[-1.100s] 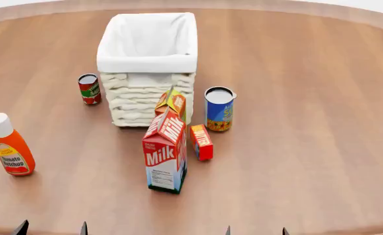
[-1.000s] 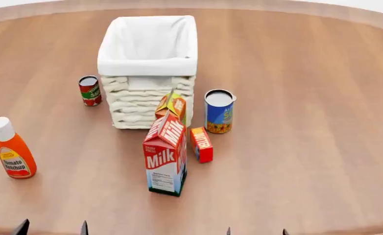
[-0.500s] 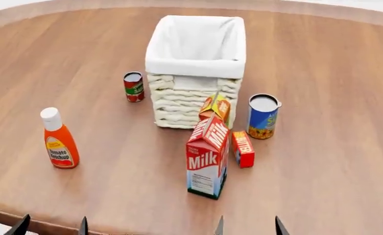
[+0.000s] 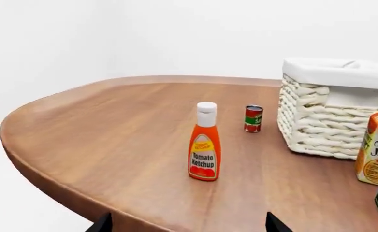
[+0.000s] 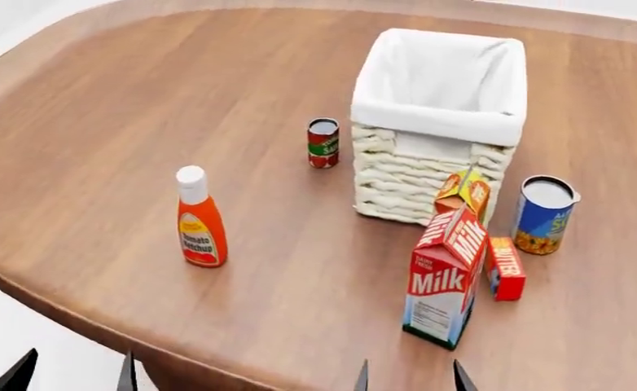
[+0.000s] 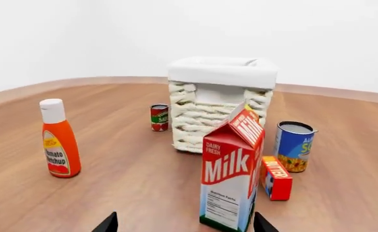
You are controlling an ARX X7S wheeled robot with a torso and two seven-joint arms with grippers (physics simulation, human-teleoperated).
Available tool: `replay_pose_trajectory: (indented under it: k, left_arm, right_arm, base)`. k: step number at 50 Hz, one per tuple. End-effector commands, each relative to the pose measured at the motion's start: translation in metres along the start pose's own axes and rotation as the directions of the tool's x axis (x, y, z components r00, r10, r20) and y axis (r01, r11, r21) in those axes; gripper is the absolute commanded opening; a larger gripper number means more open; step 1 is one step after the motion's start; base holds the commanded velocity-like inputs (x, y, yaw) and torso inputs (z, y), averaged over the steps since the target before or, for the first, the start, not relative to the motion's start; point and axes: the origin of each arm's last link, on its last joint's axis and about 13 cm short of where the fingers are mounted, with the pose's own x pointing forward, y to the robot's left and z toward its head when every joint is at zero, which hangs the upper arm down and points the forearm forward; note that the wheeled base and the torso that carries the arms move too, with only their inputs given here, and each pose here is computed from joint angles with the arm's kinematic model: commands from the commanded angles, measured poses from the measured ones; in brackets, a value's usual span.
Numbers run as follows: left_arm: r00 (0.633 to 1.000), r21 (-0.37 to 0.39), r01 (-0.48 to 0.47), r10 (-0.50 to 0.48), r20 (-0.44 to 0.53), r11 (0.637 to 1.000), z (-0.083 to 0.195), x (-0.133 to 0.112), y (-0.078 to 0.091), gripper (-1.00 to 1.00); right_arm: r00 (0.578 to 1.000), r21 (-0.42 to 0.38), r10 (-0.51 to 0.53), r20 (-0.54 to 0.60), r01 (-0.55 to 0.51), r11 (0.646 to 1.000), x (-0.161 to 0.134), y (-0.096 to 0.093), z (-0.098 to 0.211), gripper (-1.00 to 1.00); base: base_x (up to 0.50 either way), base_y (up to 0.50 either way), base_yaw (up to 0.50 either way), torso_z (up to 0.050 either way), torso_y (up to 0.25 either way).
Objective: Pick up the butter and put it in the basket.
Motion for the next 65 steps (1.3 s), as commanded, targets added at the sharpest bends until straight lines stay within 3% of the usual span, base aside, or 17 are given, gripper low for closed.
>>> replay_pose_trajectory:
  k: [1, 3, 6, 42, 45, 55, 65]
  left_arm:
    - [1.000, -0.002, -0.001, 0.001, -0.005, 1.000, 0.001, 0.002, 0.000, 1.00]
    - [1.000, 0.000, -0.001, 0.001, -0.007, 1.000, 0.000, 0.002, 0.000, 1.00]
    - [1.000, -0.001, 0.003, -0.003, -0.005, 1.000, 0.003, 0.000, -0.001, 1.00]
    - [0.999, -0.011, 0.044, -0.044, -0.001, 0.999, 0.005, -0.004, -0.001, 1.00]
    - [0.999, -0.010, 0.040, -0.040, 0.001, 0.999, 0.006, -0.002, 0.000, 1.00]
    - [0.995, 0.003, -0.080, 0.080, 0.053, 0.997, 0.037, 0.020, 0.028, 1.00]
    - [0.995, -0.013, -0.079, 0.080, 0.067, 0.997, 0.042, 0.017, 0.029, 1.00]
  right_arm:
    - [0.998, -0.048, -0.003, -0.058, 0.000, 0.999, 0.002, 0.002, -0.003, 1.00]
    - [0.998, -0.056, -0.016, -0.059, 0.013, 0.998, 0.002, 0.001, -0.001, 1.00]
    - [1.000, 0.015, 0.004, -0.013, -0.004, 1.000, 0.000, 0.000, 0.003, 1.00]
    - [1.000, -0.021, -0.002, 0.025, 0.003, 1.000, -0.001, 0.001, 0.008, 1.00]
    - [0.998, -0.006, -0.056, 0.022, 0.056, 0.998, -0.004, -0.004, 0.011, 1.00]
    - [0.999, -0.013, -0.034, 0.026, 0.035, 0.999, -0.007, -0.004, 0.011, 1.00]
    - [0.999, -0.020, -0.028, 0.023, 0.028, 0.999, -0.010, -0.003, 0.012, 1.00]
  base:
    - [0.00, 0.00, 0.50, 0.000, 0.000]
    - [0.00, 0.00, 0.00, 0.000, 0.000]
    - [-0.03, -0.19, 0.00, 0.000, 0.000]
    - [0.05, -0.51, 0.00, 0.000, 0.000]
    - [0.01, -0.04, 0.00, 0.000, 0.000]
    - [0.28, 0.08, 0.00, 0.000, 0.000]
    - [0.48, 0.14, 0.00, 0.000, 0.000]
